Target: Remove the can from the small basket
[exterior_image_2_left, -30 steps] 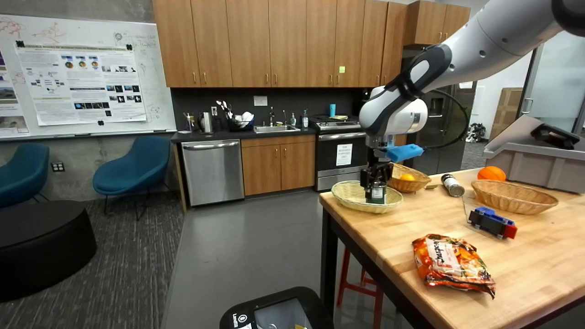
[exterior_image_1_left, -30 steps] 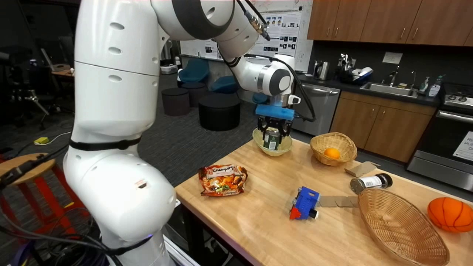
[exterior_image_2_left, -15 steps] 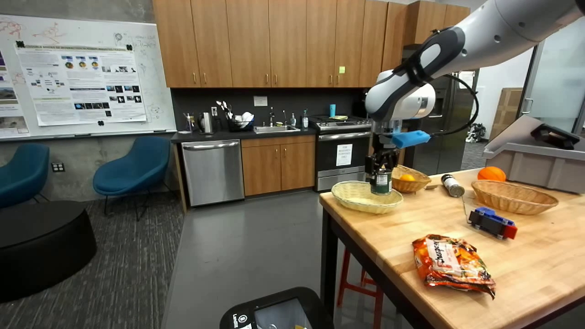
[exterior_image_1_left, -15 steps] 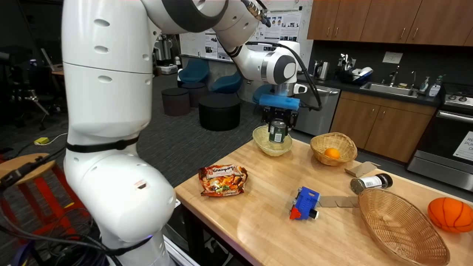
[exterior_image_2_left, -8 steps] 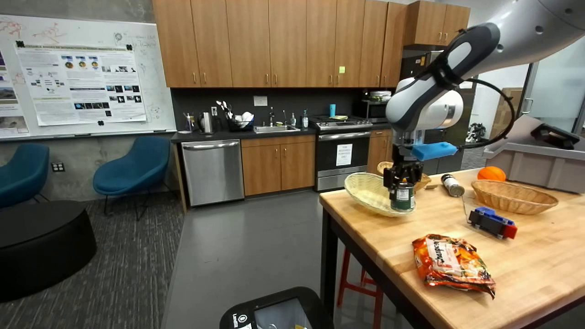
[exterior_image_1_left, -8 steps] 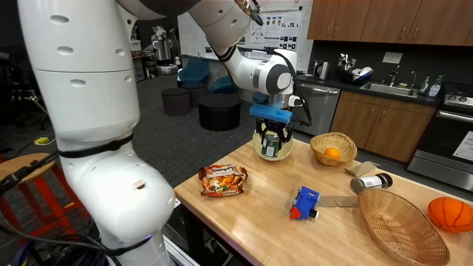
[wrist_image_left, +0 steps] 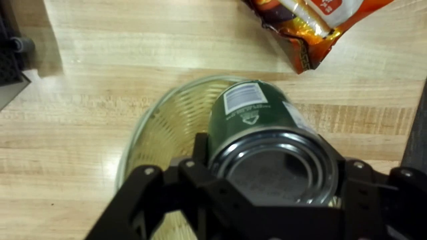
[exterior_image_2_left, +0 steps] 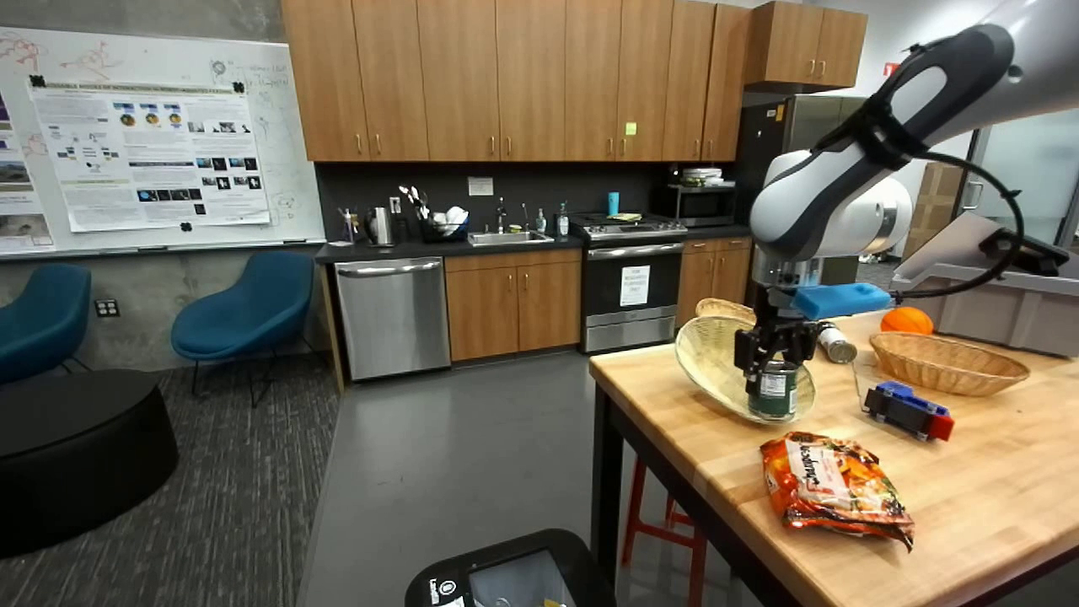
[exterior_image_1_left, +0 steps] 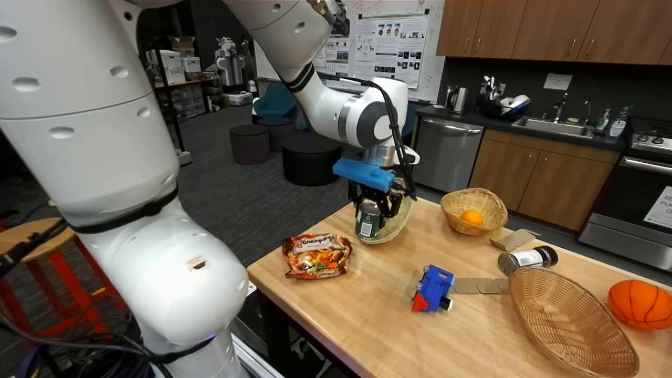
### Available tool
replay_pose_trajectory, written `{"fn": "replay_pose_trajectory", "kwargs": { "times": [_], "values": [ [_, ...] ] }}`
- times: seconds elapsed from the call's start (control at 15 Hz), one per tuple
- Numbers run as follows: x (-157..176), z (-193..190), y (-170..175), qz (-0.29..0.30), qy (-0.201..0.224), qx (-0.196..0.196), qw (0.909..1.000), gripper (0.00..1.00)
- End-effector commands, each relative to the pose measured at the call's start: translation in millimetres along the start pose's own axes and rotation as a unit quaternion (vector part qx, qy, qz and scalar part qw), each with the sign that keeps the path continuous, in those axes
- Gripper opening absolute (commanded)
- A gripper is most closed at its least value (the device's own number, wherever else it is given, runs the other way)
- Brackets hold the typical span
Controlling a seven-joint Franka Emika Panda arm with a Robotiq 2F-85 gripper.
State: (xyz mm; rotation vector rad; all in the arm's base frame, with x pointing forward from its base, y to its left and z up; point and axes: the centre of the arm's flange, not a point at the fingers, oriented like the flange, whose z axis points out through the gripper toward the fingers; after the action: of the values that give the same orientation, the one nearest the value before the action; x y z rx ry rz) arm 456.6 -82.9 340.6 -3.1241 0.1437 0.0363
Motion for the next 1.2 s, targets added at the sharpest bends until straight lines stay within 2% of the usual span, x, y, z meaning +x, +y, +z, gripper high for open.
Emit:
{"fn": "replay_pose_trajectory", "kwargs": {
  "times": [0.0, 0.27, 0.47, 1.13],
  "values": [
    [-13.1, -39.1, -7.4, 0.000, 0.046, -0.001, 0.9989, 0.48],
    [-11.9, -81.2, -14.2, -0.014, 0.090, -0.018, 0.9957, 0.48],
    [-22.6, -89.9, -11.8, -0.012, 0.102, -0.024, 0.9945, 0.48],
    [-83.7, -29.8, -3.1, 0.047, 0.049, -0.020, 0.9975, 0.48]
  ]
}}
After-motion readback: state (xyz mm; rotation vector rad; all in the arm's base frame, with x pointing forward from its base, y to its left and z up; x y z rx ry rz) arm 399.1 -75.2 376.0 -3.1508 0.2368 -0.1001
